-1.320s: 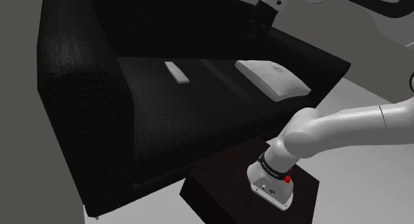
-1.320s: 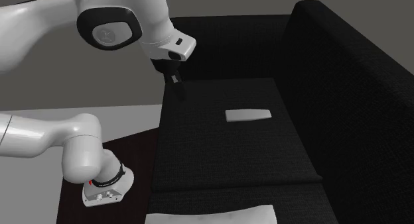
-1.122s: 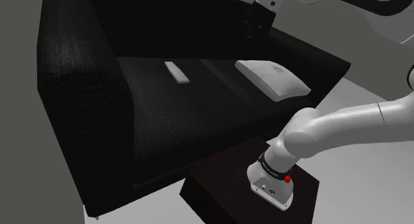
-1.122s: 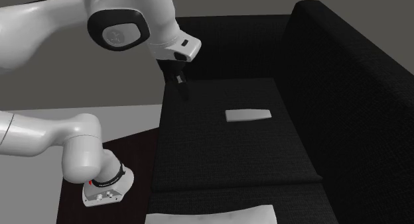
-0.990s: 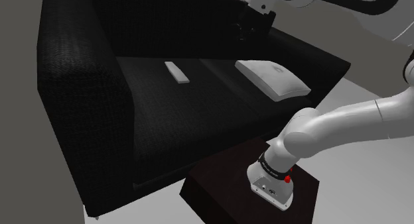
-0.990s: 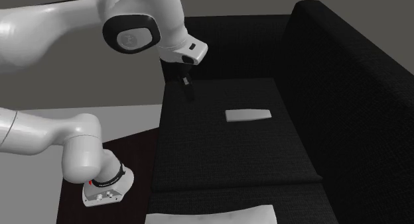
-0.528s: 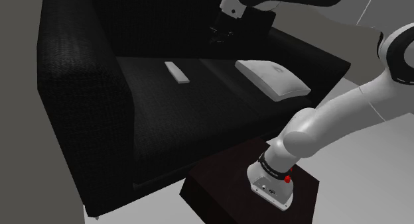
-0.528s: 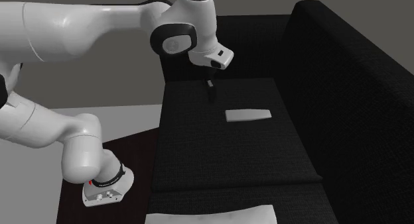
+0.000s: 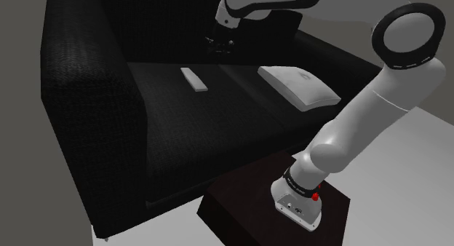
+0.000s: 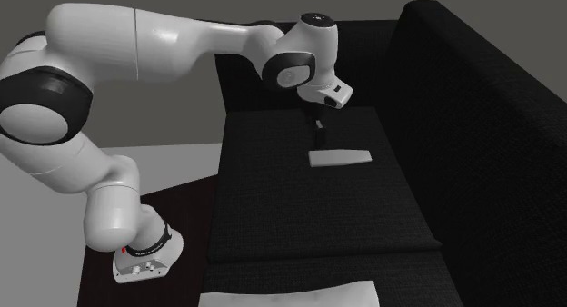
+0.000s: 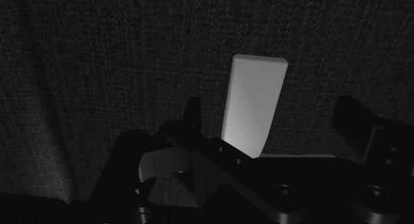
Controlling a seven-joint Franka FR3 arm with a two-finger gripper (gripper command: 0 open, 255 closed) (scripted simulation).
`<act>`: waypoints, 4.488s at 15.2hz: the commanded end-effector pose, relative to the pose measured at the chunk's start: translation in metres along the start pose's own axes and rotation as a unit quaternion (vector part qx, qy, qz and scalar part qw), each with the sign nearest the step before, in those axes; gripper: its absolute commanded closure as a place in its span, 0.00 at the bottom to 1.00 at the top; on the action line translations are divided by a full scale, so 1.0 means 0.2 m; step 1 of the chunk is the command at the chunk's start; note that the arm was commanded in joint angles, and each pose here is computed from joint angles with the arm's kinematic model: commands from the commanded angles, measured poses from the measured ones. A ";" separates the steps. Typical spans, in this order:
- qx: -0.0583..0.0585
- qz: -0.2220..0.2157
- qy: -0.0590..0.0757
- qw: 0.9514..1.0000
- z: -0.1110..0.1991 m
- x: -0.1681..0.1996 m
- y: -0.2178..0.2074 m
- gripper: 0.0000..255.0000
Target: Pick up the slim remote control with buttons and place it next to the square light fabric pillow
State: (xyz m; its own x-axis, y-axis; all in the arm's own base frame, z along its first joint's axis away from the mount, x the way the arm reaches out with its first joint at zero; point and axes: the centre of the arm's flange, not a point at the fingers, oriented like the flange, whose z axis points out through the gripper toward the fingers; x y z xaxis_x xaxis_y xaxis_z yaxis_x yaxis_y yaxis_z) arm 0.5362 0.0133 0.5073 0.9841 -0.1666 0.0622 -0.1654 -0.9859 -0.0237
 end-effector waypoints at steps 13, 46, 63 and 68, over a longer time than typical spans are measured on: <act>-0.023 0.064 -0.028 0.997 0.55 0.58 -0.07 0.00; -0.023 0.064 -0.028 0.997 0.44 0.59 -0.07 1.00; -0.023 0.064 -0.028 0.997 -0.01 0.62 -0.08 1.00; -0.023 0.064 -0.028 0.997 -0.14 0.63 -0.08 1.00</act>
State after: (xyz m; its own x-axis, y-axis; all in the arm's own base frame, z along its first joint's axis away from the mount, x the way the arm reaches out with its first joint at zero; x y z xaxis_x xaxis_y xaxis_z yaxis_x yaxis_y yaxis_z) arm 0.6601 0.0077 0.5386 0.9563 -0.2924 0.0048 -0.2925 -0.9561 0.0181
